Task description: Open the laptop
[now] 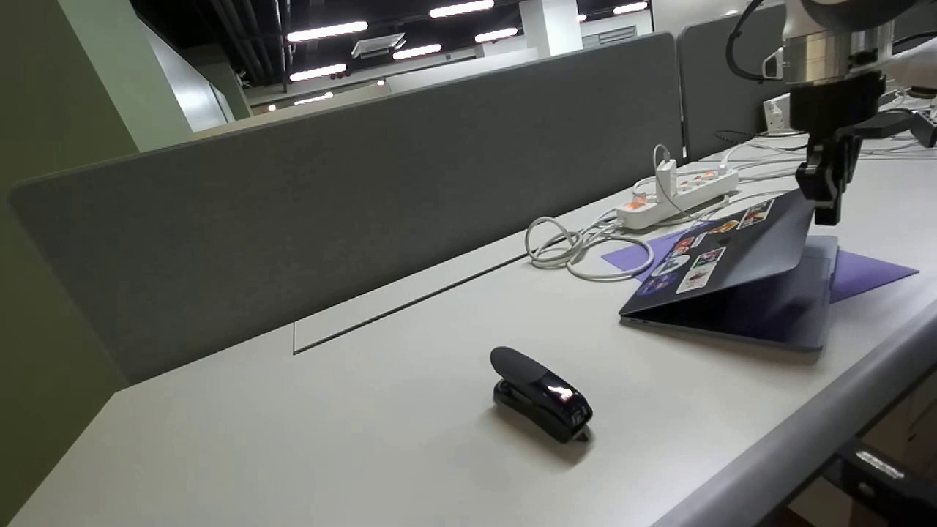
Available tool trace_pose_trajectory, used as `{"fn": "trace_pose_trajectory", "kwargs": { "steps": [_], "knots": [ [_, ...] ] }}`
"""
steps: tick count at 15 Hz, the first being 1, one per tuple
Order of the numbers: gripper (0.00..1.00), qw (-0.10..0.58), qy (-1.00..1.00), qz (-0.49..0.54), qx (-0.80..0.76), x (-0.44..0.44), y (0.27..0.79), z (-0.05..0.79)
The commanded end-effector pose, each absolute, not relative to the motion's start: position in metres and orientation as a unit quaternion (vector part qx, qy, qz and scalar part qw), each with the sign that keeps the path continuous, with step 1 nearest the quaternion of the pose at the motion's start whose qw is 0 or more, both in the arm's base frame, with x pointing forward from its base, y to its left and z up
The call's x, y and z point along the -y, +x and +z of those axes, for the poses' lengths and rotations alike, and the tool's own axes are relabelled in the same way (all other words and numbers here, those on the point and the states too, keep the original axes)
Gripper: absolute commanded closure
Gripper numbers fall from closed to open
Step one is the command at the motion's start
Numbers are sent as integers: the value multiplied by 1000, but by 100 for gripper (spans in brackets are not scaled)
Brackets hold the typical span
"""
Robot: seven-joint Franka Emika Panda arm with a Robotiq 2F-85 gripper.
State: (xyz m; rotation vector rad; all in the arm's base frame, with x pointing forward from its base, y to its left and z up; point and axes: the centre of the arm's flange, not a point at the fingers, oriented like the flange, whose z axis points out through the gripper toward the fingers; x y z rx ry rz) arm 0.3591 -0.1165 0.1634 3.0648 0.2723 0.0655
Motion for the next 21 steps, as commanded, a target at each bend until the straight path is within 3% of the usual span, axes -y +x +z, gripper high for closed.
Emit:
{"fn": "trace_pose_trajectory", "kwargs": {
  "steps": [1, 21],
  "knots": [
    [100, 26, 990, 97, -99, 95, 340, 184],
    [100, -29, 935, 308, -173, 38, 380, 259]
  ]
}}
